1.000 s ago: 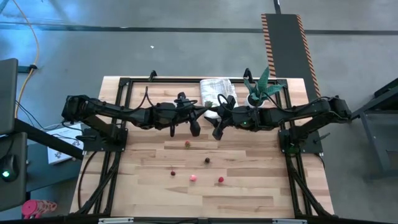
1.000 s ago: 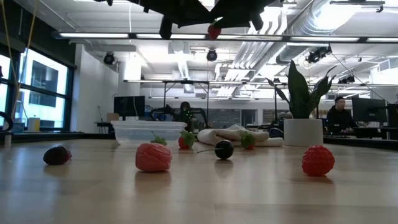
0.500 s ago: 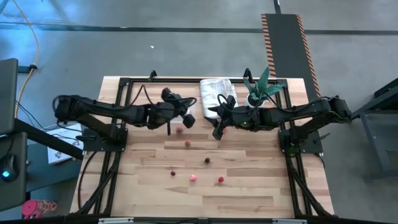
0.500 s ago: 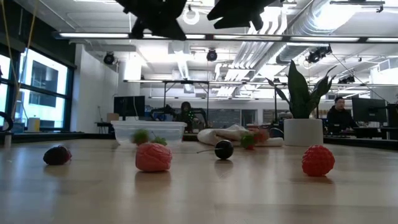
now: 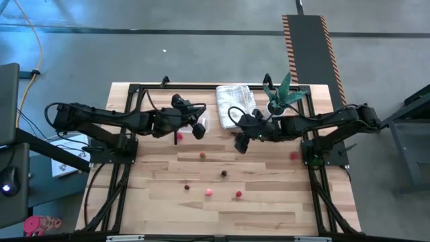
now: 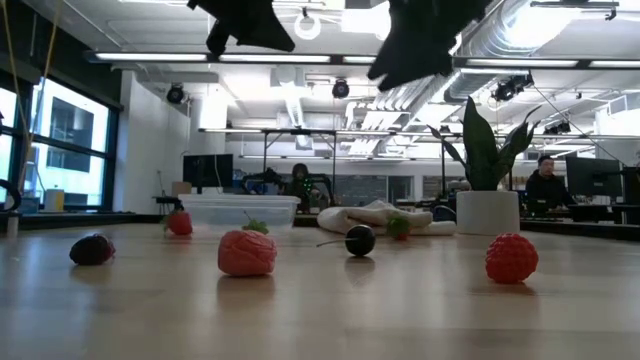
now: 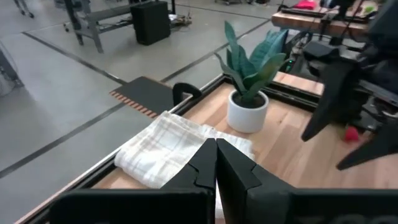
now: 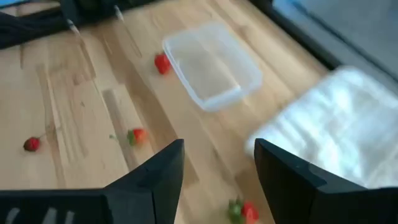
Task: Pick and placing Produce into tupperware
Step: Put the red strawberry into the transparent bin
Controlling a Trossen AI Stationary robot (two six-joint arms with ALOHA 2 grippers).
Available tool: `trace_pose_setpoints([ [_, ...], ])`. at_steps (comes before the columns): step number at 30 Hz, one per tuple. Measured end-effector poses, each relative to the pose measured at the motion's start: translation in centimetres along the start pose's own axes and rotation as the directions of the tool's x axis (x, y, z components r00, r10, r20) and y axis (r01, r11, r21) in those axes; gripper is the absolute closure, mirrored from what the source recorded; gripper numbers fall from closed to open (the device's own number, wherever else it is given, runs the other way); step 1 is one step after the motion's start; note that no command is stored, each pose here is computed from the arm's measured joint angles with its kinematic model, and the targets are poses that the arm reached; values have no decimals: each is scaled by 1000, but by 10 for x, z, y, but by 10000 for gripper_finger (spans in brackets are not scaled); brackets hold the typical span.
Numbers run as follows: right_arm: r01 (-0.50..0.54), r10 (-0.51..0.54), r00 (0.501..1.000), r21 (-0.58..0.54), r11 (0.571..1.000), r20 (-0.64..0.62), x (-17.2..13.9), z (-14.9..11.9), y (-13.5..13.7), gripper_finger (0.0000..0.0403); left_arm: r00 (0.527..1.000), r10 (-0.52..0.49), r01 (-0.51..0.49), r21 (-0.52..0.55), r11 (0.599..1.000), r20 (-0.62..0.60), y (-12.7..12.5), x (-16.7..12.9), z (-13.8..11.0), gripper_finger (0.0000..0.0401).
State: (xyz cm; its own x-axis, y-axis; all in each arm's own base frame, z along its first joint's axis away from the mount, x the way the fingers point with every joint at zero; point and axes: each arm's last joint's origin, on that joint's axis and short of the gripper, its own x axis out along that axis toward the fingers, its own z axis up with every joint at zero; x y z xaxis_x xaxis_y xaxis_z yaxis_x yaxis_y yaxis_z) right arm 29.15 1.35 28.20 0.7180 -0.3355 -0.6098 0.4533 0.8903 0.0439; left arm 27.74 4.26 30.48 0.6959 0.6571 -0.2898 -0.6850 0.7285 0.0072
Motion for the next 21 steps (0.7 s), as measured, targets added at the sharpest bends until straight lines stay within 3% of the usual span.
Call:
trace_pose_setpoints([
  [13,93,-70,978,109,990,-195,-2,-19,-8,215,999,-45,45,11,999,-26,-1,0,-2,377],
  [21,74,-43,969,119,990,-244,-3,-23,-9,215,994,-25,27,16,1000,-104,1,0,-11,336],
])
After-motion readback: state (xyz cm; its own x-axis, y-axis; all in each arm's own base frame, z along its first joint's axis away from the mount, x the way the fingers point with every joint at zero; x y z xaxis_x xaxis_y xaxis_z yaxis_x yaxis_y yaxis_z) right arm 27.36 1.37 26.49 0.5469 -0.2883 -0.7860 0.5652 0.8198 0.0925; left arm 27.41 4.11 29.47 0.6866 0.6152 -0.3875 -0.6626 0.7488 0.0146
